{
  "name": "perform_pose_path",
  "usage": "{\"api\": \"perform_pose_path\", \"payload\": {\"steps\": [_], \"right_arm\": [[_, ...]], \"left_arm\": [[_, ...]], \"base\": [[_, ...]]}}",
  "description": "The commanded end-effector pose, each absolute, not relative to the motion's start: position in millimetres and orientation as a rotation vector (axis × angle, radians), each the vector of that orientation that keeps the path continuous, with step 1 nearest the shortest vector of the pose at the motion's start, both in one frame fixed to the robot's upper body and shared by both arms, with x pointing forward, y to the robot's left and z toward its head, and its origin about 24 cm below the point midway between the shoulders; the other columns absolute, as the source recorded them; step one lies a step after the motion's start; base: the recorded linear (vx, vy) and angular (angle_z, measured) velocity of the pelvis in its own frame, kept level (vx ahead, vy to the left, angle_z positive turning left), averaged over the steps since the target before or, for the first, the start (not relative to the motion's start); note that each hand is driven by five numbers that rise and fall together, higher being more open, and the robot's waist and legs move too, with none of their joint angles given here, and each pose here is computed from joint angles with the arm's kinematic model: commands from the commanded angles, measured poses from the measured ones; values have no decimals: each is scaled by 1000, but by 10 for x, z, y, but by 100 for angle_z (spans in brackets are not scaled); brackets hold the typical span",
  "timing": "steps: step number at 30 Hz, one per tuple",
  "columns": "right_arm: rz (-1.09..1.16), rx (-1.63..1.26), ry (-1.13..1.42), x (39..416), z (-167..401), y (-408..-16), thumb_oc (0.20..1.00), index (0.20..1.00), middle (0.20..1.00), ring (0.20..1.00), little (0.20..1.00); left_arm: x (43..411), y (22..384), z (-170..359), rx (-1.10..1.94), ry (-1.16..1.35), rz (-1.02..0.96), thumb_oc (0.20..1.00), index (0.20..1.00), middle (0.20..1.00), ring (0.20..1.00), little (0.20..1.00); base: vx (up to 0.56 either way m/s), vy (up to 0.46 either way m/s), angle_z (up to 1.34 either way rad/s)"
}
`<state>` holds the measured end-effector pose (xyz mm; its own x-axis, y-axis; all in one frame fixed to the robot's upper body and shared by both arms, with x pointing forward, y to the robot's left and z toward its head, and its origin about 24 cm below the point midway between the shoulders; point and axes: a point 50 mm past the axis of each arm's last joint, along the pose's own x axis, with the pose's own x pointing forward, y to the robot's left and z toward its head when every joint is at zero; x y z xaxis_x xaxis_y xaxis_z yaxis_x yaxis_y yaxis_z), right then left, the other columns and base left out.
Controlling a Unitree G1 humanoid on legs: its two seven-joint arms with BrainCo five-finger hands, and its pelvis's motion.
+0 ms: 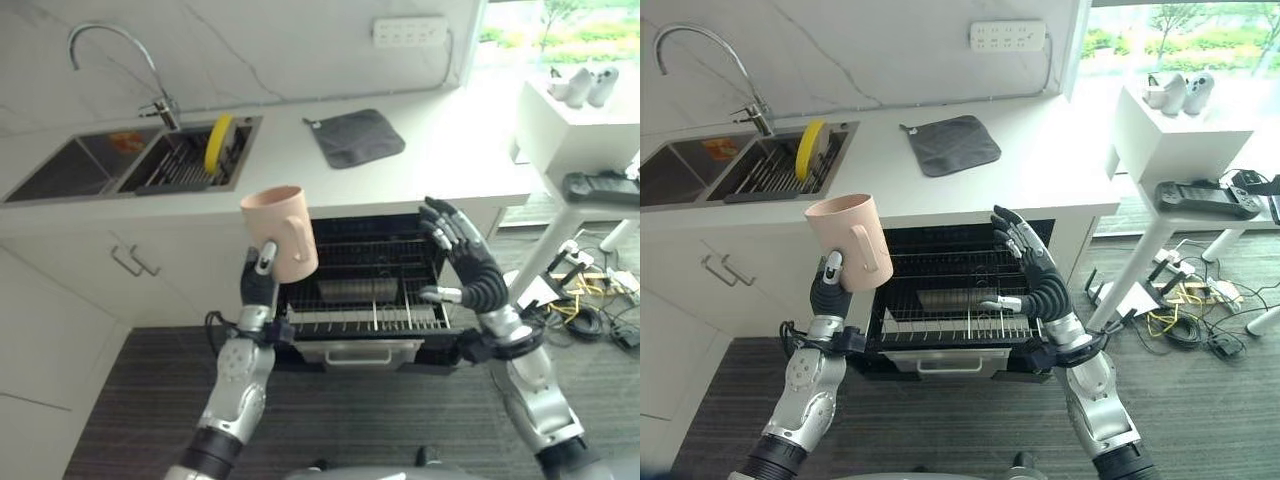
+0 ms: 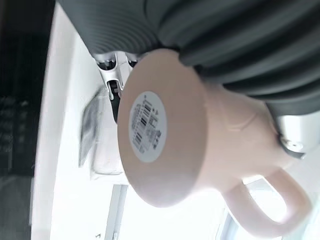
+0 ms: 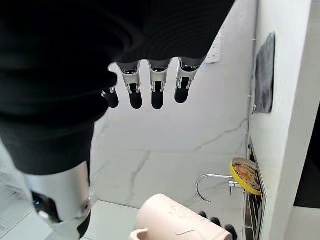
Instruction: Place the dishes in the dishwasher.
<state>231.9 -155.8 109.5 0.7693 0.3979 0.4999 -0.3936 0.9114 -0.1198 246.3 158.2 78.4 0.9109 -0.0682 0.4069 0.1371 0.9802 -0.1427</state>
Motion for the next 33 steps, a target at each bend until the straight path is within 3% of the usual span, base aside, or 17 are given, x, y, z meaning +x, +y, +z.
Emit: {"api": "perform_pose_path", "payload": {"steps": [1, 8, 22, 33], "right_arm": [[492, 56, -609, 2371, 1301, -1477, 1000, 1000, 1000, 1000, 1000], [544, 137, -561, 2398, 1268, -1415, 1000, 1000, 1000, 1000, 1000], [771, 279, -471, 2412, 1245, -1194, 1000, 1000, 1000, 1000, 1000], [861, 318, -454, 2415, 1285, -1134, 1000, 1000, 1000, 1000, 1000]], "left_arm": [[2471, 1617, 1168, -19, -643, -175, 200, 200, 200, 200, 200], [2427, 1525, 1313, 100, -732, -319, 200, 200, 200, 200, 200], [2415, 1355, 1257, 42, -652, -559, 200, 200, 200, 200, 200], [2423, 1113, 980, -266, -391, -875, 200, 200, 200, 200, 200]], "base": [[12, -4, 12], [20, -6, 13], [5, -4, 1], [0, 0, 0]]}}
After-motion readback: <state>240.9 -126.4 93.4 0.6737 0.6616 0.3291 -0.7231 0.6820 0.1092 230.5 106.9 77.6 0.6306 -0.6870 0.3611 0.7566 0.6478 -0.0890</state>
